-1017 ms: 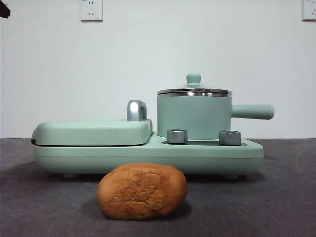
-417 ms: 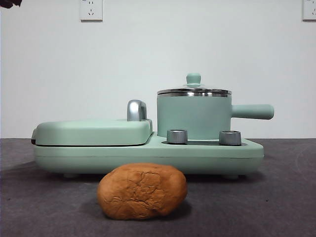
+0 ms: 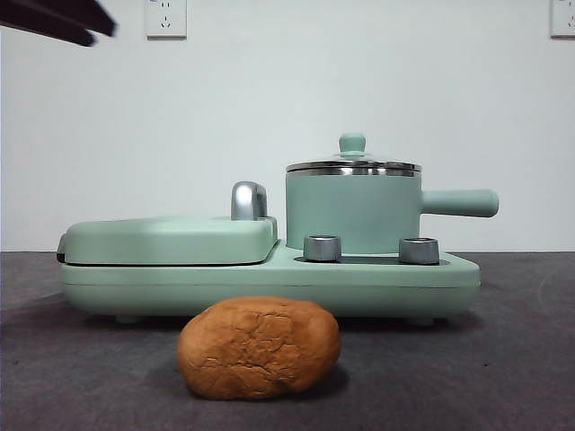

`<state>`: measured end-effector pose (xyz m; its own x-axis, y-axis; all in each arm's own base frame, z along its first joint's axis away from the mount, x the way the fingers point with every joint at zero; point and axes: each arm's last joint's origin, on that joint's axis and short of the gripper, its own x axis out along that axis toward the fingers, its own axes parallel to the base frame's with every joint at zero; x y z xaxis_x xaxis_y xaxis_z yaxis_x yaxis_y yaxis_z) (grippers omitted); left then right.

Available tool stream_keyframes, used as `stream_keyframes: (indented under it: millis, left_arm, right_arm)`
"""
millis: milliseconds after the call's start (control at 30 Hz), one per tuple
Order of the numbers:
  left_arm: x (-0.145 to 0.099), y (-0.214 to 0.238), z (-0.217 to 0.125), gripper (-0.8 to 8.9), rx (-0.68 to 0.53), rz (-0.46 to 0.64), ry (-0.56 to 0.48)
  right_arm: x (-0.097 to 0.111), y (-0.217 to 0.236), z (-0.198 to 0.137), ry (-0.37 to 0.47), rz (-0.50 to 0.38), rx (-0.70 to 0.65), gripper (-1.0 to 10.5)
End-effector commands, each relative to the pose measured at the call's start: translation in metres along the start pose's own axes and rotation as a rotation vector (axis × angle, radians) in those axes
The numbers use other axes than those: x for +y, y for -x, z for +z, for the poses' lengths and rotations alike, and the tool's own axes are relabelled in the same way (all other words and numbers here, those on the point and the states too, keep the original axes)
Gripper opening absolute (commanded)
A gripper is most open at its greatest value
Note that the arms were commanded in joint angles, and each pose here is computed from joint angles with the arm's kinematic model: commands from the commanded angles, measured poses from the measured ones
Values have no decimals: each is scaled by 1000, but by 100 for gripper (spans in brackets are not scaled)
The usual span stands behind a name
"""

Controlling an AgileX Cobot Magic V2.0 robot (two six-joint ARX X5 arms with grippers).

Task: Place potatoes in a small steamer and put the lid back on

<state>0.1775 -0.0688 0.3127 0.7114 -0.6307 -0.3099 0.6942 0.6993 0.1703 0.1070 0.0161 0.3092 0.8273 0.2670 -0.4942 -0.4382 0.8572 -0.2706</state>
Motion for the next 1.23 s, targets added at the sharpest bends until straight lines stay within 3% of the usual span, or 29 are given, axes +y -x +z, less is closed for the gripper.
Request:
stream_keyframes:
  millis: [33, 833, 1233]
  left_arm:
    - [2, -16, 12, 245, -26, -8, -9]
    - [-4, -190, 75, 245, -66, -159, 53]
    - [-11, -256, 70, 245, -34, -198, 50]
  right_arm:
    - [-2, 2, 5, 4, -7, -19, 243]
    - [-3, 3, 8, 7, -20, -47, 243]
    - [-3, 3, 8, 7, -19, -47, 243]
